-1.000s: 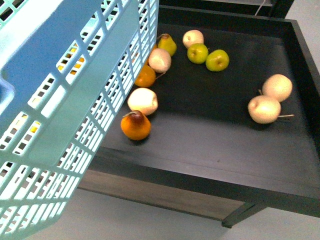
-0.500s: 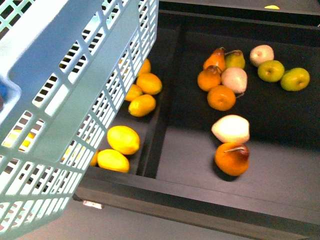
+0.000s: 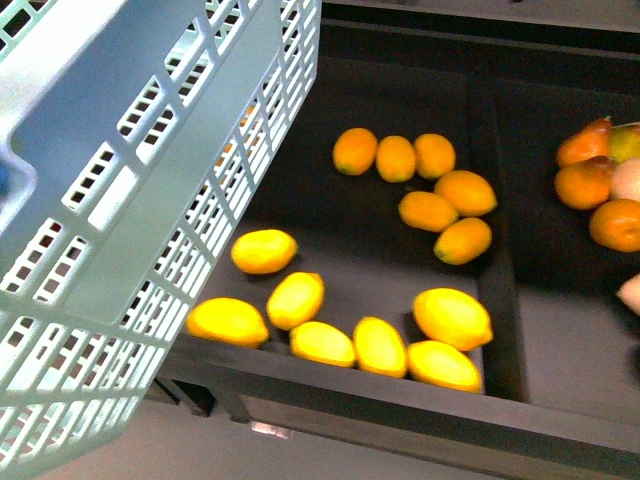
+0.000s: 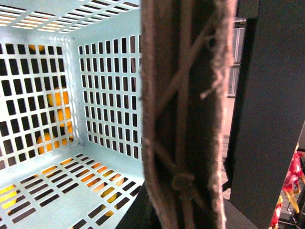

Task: Pick lemon and mango into basket

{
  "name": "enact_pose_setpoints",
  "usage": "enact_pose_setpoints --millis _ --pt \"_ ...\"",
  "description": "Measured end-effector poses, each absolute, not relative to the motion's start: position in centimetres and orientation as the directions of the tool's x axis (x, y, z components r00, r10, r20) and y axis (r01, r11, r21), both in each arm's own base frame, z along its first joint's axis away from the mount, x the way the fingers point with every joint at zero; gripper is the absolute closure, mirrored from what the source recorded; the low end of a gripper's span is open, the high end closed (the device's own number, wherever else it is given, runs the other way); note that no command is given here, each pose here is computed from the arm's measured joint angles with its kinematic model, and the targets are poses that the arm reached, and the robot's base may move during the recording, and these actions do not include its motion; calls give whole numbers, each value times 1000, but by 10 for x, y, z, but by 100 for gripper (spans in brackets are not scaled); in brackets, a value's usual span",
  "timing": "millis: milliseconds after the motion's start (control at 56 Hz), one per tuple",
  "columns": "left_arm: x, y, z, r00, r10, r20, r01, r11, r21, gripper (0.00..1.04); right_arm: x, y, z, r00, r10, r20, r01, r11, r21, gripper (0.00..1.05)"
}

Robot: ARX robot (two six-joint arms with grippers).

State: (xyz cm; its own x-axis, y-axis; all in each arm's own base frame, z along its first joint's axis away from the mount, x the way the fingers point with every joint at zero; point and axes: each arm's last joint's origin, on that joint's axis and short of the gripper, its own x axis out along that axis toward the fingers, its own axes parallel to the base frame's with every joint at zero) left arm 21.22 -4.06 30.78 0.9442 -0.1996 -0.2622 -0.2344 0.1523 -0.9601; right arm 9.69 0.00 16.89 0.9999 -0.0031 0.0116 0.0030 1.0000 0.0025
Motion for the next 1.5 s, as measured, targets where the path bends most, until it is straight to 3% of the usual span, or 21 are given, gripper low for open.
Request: enact_pose_setpoints --millis 1376,1411,1465,1501 --pt "213 -39 308 947 -187 -262 -234 160 -959 100 97 0 169 1000 3 12 -3 1000 3 9" --pt "214 -41 307 930 -182 -318 -280 207 -937 100 97 0 169 1000 3 12 -3 1000 3 9" --pt "223 -51 314 862 -178 -475 -383 383 -840 100 97 0 169 1000 0 12 0 1000 3 9" --pt "235 -62 318 831 -194 -522 -361 526 -770 100 97 0 169 1000 0 12 0 1000 3 9"
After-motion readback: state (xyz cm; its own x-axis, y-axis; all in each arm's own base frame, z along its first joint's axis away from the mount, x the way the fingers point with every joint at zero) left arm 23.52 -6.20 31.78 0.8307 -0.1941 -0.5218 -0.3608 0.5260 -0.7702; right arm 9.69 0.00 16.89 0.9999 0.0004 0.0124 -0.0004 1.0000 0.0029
